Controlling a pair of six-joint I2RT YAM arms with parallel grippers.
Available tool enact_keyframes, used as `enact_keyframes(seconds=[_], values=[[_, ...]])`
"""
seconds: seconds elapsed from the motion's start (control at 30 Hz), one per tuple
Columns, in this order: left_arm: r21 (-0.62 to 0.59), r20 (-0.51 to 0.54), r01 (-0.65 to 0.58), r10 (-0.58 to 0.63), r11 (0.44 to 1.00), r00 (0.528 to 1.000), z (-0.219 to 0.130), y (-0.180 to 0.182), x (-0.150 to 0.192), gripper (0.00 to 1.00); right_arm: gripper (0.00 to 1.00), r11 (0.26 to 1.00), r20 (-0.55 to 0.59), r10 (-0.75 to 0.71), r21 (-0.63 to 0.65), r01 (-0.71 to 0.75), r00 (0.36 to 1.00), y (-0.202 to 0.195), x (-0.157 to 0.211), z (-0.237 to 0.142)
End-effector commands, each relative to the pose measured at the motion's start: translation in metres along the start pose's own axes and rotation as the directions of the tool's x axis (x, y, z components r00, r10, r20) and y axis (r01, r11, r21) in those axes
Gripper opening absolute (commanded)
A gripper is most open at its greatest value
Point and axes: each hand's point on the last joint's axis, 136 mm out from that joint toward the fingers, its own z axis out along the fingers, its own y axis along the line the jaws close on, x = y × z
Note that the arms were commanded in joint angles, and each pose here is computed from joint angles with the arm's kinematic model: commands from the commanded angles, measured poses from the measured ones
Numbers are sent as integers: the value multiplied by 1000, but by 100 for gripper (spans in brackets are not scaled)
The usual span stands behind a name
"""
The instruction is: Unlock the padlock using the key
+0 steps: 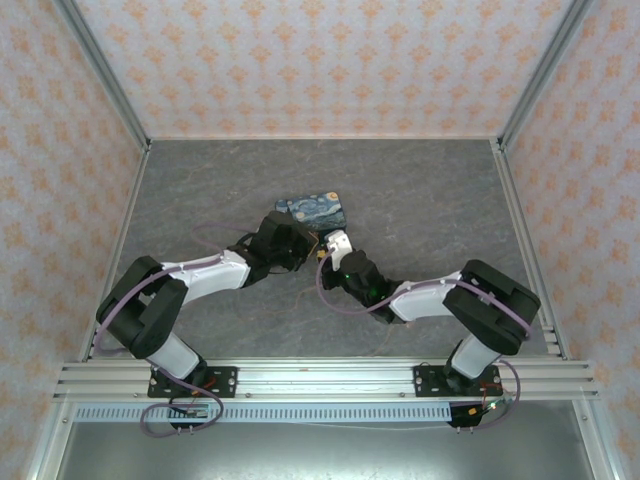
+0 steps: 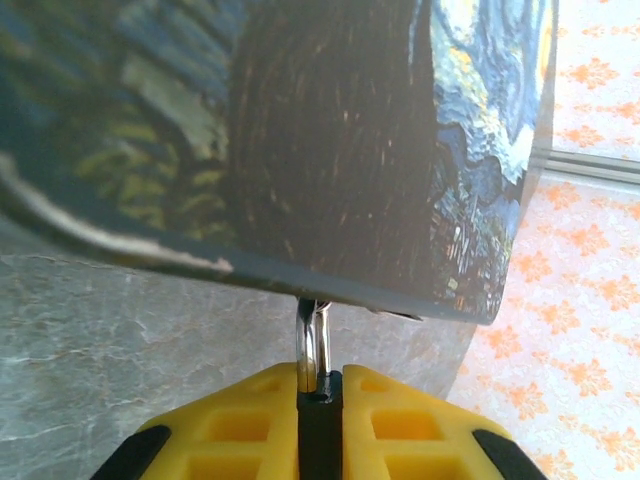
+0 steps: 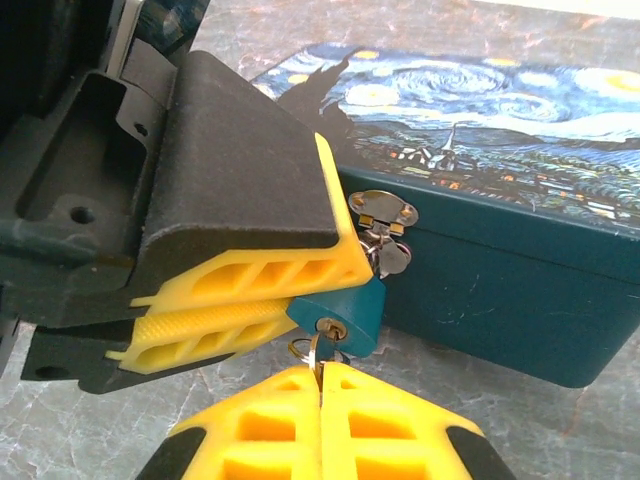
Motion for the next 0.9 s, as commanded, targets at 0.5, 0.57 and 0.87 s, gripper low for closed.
enact_keyframes(seconds=[0.5, 0.57, 0.87], values=[[15, 58, -20, 19, 1000, 998, -17, 11, -13, 62, 0, 981, -50, 192, 34, -191, 980, -22, 29, 7], [6, 77, -31, 31, 999, 997, -24, 12, -18, 66, 0, 973, -51, 231, 30, -230, 972, -24, 28, 7], [-14, 221, -156, 155, 988, 963, -74, -1, -50, 79, 0, 825, -139, 551, -63, -562, 823, -26, 35, 10]])
